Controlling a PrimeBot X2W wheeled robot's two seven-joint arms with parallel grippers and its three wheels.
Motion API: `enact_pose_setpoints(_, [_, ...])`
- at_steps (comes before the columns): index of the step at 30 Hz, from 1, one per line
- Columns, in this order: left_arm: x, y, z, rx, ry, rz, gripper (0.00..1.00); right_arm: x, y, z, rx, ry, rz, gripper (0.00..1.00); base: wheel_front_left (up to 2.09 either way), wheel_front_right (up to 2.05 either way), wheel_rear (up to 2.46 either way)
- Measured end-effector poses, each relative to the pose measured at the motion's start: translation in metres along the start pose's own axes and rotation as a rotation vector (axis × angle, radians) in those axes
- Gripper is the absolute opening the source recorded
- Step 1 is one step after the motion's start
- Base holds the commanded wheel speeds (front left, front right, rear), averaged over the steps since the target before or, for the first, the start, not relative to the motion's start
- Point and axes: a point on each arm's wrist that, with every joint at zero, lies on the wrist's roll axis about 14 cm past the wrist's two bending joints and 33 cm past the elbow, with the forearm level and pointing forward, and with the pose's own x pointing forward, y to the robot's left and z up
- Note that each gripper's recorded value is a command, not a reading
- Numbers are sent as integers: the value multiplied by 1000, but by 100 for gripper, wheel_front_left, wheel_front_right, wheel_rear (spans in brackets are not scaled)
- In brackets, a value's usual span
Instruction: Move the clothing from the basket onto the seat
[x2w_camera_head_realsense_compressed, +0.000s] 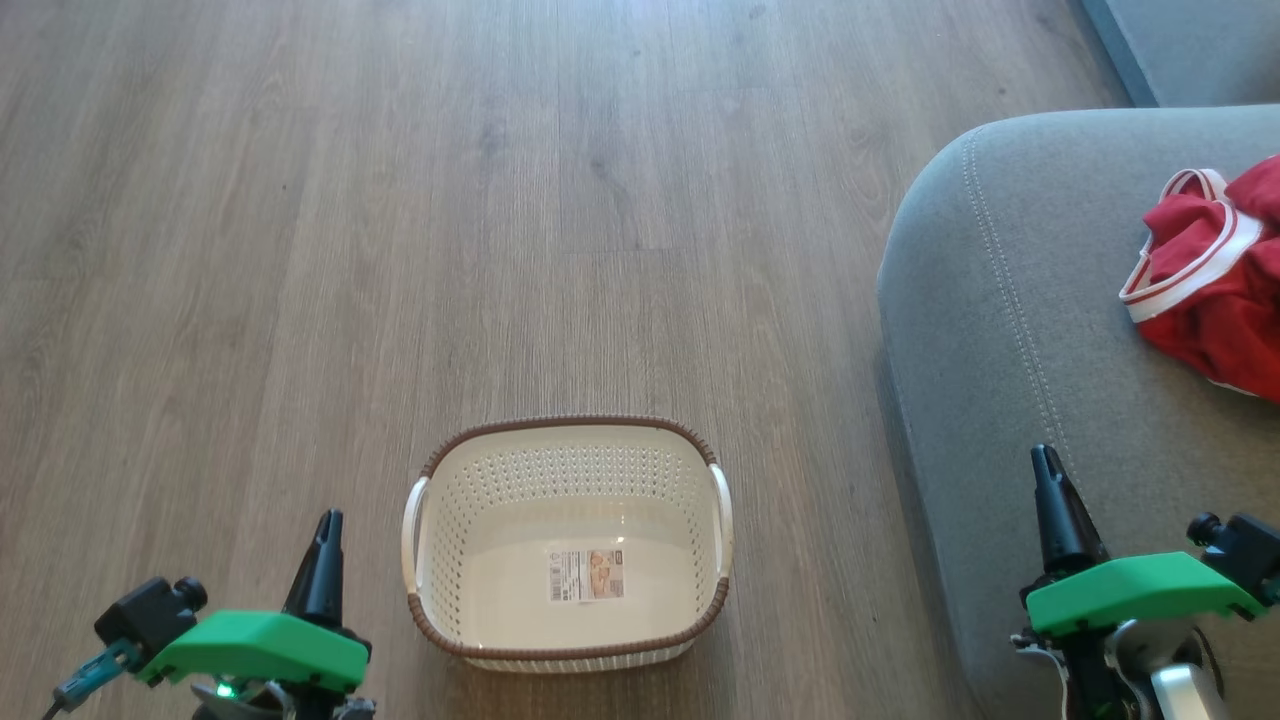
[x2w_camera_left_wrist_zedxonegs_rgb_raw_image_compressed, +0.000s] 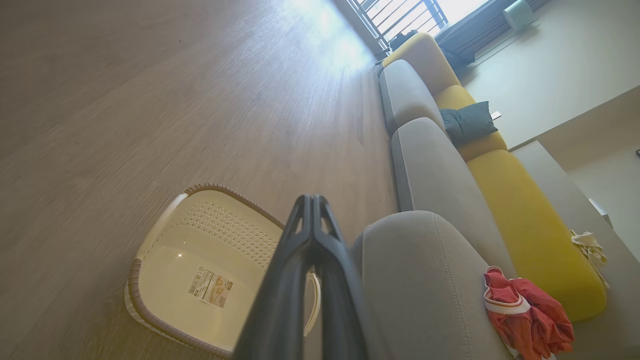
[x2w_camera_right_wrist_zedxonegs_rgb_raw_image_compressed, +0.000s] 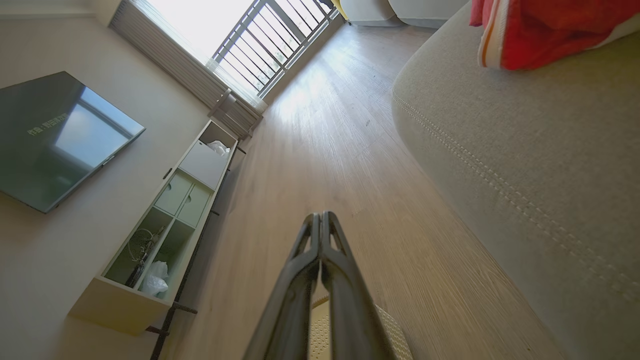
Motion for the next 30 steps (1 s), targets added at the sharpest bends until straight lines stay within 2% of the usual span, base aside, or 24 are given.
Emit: enact_pose_setpoints(30, [3, -4, 6, -353, 23, -28, 0, 4, -3, 5, 380, 8, -17, 0, 0, 0, 0])
